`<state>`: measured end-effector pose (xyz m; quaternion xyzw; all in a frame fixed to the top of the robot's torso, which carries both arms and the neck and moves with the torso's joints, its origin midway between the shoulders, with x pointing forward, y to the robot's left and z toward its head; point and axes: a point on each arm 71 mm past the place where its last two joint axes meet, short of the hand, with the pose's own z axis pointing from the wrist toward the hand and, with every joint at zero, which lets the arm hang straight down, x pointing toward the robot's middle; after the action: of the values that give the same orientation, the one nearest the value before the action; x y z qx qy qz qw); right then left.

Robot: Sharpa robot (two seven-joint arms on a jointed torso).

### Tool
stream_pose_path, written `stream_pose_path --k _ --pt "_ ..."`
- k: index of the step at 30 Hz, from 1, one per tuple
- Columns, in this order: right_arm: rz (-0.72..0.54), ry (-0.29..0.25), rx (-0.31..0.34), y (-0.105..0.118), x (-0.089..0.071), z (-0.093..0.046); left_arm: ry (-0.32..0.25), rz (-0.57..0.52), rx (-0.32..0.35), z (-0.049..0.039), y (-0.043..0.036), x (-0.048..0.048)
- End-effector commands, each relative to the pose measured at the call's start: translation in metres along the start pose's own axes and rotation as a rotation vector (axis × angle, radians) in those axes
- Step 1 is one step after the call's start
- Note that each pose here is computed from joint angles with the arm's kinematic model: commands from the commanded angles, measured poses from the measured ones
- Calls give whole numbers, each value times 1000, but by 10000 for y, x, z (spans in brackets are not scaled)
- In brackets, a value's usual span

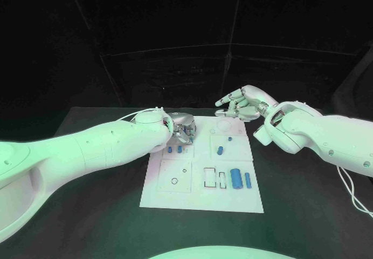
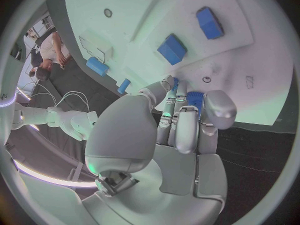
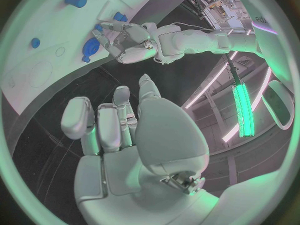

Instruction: Assemble the parts on the task board

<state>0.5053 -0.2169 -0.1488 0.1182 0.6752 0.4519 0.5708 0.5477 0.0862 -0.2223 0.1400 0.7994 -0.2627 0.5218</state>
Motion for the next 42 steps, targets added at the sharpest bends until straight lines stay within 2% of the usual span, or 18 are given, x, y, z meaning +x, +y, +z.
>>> stream_pose_path --k 1,7,10,17,22,29,35,42 --pt "2 -3 -10 12 -13 0 -75 -36 36 -49 -15 -93" --pt "0 -6 -7 0 -27 -8 -142 -99 64 -185 13 -259" --pt "0 -6 -7 -3 -29 -9 -166 -124 69 -255 57 -318" --pt "-1 -7 -4 -11 -35 -13 -165 -147 31 -379 266 -361" --pt "0 -4 -5 -4 -26 -6 -127 -148 3 -402 359 -309" --pt "1 -4 -6 2 -20 -3 -53 -139 -26 -418 453 -162" --pt "1 -5 -6 4 -18 -1 -23 -135 -45 -409 496 -103" --pt "1 -4 -7 6 -15 1 -11 -134 -52 -385 493 -77"
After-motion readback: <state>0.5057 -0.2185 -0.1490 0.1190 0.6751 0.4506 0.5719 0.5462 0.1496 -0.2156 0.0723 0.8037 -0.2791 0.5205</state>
